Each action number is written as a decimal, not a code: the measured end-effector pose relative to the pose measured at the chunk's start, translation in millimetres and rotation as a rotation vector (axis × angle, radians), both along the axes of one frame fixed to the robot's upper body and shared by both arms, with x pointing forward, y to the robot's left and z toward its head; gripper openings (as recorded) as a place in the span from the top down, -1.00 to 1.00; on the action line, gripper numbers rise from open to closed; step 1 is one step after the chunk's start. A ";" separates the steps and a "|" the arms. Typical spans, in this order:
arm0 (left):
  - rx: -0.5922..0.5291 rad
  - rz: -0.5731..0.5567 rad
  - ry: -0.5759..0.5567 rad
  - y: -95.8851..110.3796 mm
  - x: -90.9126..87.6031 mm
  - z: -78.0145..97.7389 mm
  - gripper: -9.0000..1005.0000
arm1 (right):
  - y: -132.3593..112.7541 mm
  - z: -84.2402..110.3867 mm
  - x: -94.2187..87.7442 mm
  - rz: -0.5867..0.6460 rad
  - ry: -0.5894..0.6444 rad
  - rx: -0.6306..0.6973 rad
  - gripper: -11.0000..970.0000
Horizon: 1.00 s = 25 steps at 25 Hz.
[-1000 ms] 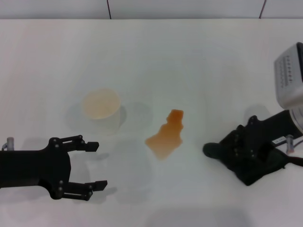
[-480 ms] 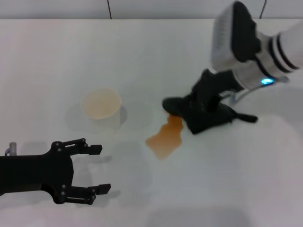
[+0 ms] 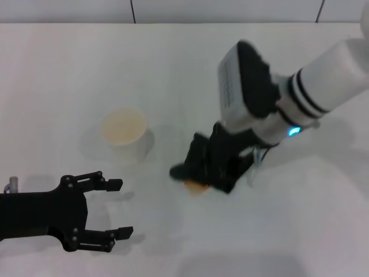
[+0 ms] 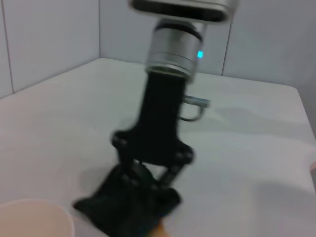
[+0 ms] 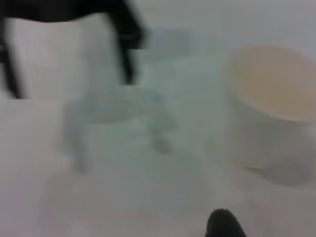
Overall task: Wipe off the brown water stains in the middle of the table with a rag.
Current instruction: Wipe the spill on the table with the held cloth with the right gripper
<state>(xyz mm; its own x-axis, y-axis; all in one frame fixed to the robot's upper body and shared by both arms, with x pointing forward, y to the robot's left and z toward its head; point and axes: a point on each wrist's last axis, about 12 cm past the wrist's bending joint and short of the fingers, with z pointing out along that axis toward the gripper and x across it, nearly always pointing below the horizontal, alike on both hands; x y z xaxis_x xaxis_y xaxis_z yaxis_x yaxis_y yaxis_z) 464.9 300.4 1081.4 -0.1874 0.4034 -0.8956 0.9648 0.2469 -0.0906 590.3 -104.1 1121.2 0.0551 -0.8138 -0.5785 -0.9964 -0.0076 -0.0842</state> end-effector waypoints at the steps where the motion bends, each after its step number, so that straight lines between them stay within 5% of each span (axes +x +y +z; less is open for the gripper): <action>1: 0.000 0.001 -0.001 0.2 0.0 0.1 -0.78 | 3.5 -1.2 -5.8 0.021 0.014 -0.006 0.84; 7: 0.003 -0.001 -0.011 1.0 0.4 0.8 -0.78 | 11.1 -6.1 -24.3 0.090 0.054 -0.018 0.84; 19: 0.004 -0.002 -0.020 1.0 1.6 1.5 -0.78 | -18.9 -0.9 28.5 -0.145 -0.193 -0.014 0.84; 25: 0.004 -0.002 -0.027 0.0 4.1 2.6 -0.78 | -3.2 -9.4 4.6 -0.024 -0.097 -0.048 0.84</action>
